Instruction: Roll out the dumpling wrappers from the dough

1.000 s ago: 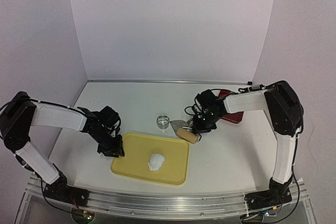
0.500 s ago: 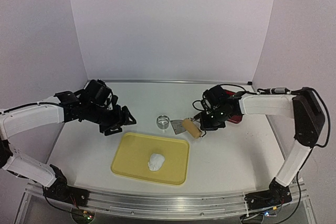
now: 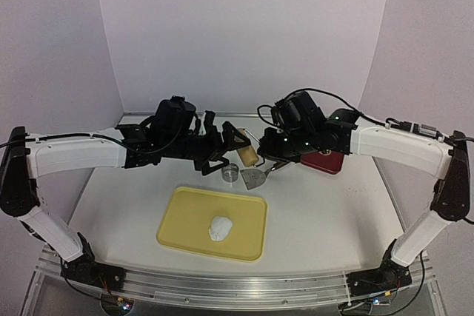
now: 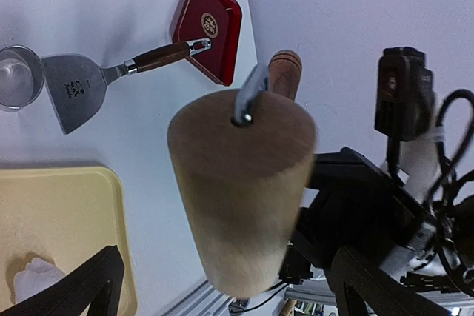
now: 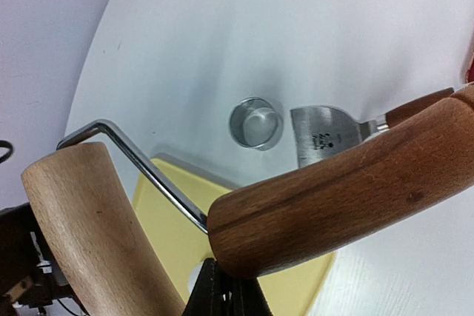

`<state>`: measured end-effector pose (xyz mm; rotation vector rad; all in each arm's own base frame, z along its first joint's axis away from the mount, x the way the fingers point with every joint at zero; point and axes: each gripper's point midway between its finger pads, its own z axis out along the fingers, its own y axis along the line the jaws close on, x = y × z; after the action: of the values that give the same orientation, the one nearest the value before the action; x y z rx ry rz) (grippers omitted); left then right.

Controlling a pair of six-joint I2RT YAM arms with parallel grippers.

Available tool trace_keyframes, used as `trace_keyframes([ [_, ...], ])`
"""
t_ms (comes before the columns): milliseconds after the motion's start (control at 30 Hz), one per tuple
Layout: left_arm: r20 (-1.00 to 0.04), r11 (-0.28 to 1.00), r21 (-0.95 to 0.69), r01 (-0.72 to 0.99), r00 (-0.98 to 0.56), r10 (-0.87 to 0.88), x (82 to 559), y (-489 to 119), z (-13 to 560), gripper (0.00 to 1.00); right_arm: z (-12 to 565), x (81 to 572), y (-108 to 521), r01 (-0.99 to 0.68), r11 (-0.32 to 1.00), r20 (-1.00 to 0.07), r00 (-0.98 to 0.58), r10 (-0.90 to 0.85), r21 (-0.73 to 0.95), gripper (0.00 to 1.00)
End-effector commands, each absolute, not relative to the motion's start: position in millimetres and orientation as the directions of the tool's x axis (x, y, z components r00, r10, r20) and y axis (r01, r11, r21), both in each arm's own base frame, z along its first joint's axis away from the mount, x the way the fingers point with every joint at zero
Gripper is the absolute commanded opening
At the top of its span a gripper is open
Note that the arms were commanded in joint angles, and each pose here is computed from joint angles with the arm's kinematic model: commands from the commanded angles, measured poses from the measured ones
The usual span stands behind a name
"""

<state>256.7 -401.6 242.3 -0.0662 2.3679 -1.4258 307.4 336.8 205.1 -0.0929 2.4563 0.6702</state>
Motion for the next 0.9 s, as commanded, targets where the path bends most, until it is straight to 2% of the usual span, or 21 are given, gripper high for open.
trace_keyframes([
  [0,-0.308,0.416,-0.892,0.179,-0.912,-0.269,265,-411,275,1.00,244,309,365,-0.222,0.832,-0.594,-0.790,0.151,0.508,0.00],
  [133,-0.302,0.421,-0.893,0.162,-0.907,-0.292,268,-408,274,0.99,253,299,383,-0.265,0.812,-0.600,-0.790,0.126,0.520,0.00],
  [200,-0.306,0.415,-0.895,0.165,-0.904,-0.300,269,-409,276,0.95,254,294,389,-0.281,0.803,-0.598,-0.794,0.113,0.525,0.00],
  [267,-0.310,0.407,-0.897,0.170,-0.900,-0.306,270,-409,279,0.78,254,292,393,-0.288,0.800,-0.595,-0.797,0.105,0.527,0.00],
  [400,-0.314,0.386,-0.906,0.176,-0.890,-0.331,272,-407,285,0.52,251,281,402,-0.319,0.776,-0.572,-0.818,0.066,0.545,0.00],
  [567,-0.310,0.375,-0.911,0.170,-0.883,-0.352,271,-401,286,0.14,246,271,402,-0.325,0.772,-0.561,-0.826,0.050,0.547,0.01],
  [633,-0.317,0.366,-0.913,0.179,-0.877,-0.361,269,-397,290,0.02,246,272,394,-0.309,0.785,-0.570,-0.819,0.067,0.536,0.13],
  [700,-0.330,0.350,-0.916,0.199,-0.868,-0.370,266,-391,296,0.00,248,272,386,-0.299,0.794,-0.581,-0.810,0.082,0.529,0.25],
  [733,-0.339,0.339,-0.916,0.213,-0.863,-0.373,264,-388,301,0.00,250,272,380,-0.293,0.801,-0.592,-0.801,0.093,0.522,0.35],
  [867,-0.379,0.326,-0.908,0.264,-0.849,-0.369,257,-379,314,0.00,251,271,357,-0.276,0.828,-0.627,-0.771,0.113,0.488,0.65],
])
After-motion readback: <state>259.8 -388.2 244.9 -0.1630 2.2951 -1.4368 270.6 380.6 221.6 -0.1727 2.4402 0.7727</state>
